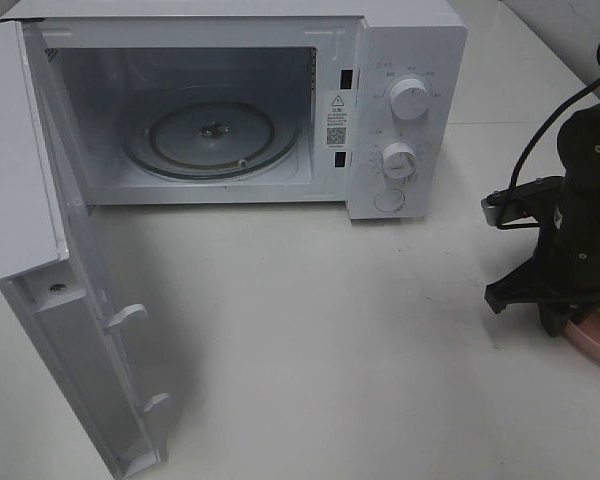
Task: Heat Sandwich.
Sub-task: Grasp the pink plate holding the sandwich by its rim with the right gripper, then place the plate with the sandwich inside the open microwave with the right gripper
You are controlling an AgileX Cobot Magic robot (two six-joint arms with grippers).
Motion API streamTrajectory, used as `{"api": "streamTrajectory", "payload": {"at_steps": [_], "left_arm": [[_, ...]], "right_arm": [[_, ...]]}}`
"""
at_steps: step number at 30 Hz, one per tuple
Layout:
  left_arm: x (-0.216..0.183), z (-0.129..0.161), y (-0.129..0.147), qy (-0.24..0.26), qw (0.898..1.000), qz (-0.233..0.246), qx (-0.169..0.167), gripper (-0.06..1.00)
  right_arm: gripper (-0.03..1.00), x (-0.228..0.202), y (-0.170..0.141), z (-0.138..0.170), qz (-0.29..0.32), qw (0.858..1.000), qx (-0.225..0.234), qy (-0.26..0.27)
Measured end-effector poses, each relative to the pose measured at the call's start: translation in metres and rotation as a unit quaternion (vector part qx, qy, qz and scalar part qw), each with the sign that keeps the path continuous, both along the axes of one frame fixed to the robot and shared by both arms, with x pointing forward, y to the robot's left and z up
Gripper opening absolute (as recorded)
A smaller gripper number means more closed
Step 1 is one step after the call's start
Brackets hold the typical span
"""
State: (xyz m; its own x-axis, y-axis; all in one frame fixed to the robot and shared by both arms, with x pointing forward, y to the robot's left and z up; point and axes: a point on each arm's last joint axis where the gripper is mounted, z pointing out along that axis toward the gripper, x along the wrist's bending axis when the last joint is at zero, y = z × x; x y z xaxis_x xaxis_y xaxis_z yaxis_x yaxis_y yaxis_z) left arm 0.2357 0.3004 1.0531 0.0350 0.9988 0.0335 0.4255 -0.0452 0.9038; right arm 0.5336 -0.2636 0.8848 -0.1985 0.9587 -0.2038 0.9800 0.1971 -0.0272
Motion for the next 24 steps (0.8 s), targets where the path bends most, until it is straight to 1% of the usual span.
{"api": "streamTrajectory", "payload": {"at_steps": [1, 2, 4, 24], "left_arm": [[0.0000, 0.0000, 0.0000, 0.000, 1.000, 0.000, 0.000, 0.99], [0.0000, 0.0000, 0.0000, 0.000, 1.000, 0.000, 0.000, 0.99], [0.0000, 0.0000, 0.0000, 0.000, 1.000, 0.000, 0.000, 0.99], [0.0000, 0.0000, 0.0000, 0.000, 1.000, 0.000, 0.000, 0.99]], "right_arm": [[0.13, 0.0002, -0.0003, 0.0002, 0.000, 1.000, -0.002, 0.000], [0.13, 0.0002, -0.0003, 0.0002, 0.000, 1.000, -0.002, 0.000], [0.10, 0.0004, -0.0007, 0.0003, -0.004, 1.000, -0.004, -0.002], [0.10, 0.0005, -0.0009, 0.0004, -0.004, 1.000, -0.005, -0.003]]}}
